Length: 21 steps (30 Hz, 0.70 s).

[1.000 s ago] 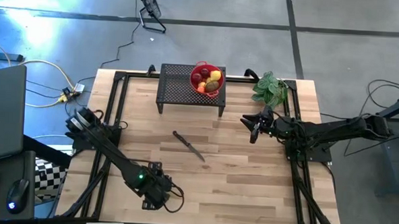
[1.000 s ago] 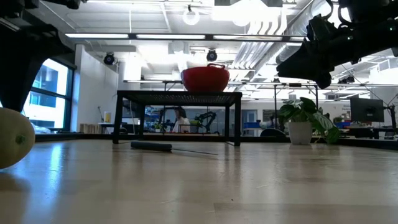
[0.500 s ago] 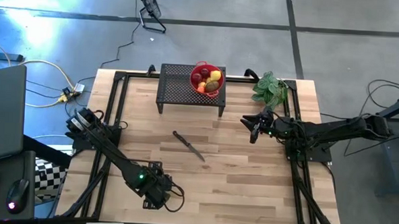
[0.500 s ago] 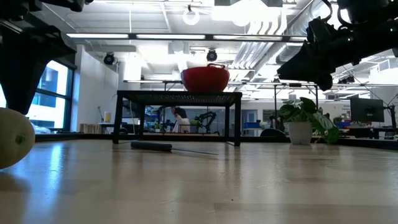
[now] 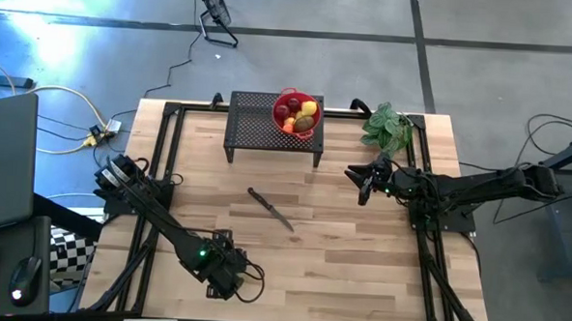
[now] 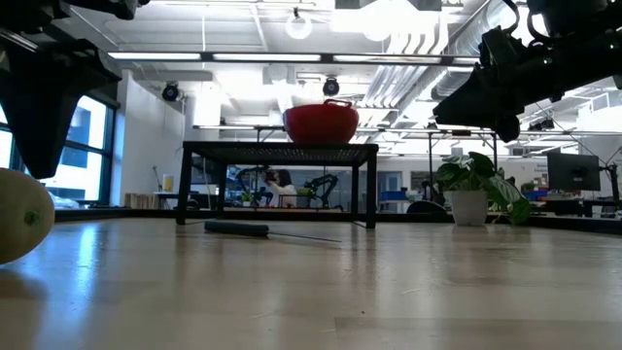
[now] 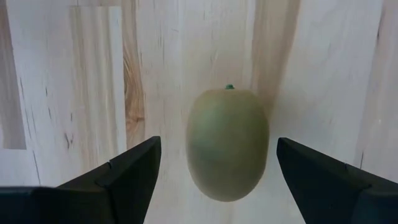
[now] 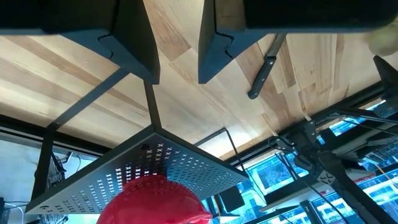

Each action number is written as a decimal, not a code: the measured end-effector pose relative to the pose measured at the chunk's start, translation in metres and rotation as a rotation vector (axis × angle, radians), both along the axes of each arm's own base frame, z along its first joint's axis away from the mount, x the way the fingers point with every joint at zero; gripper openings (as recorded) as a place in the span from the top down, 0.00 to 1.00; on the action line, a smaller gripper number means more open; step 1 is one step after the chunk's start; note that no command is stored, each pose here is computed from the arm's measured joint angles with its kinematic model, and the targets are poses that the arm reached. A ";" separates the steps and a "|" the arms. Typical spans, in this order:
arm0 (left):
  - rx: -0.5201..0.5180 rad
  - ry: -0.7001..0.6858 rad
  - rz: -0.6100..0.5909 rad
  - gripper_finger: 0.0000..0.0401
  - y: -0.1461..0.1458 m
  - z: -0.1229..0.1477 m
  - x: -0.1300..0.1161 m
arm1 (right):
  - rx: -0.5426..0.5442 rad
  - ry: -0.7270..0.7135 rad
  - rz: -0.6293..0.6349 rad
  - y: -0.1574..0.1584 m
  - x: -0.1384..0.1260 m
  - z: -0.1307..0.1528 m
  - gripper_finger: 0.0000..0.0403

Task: Pick & Place Fruit
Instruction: Put the kiwi into the colander on the shelf

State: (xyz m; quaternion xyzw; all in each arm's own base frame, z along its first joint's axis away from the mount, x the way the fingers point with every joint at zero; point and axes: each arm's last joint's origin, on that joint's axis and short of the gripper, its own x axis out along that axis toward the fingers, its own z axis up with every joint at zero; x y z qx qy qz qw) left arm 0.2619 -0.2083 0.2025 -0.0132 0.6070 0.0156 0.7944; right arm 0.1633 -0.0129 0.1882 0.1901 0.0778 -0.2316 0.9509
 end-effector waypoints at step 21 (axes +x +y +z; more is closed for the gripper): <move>0.011 0.069 -0.002 0.22 -0.007 -0.026 0.006 | 0.000 0.001 0.000 0.000 0.000 0.000 0.74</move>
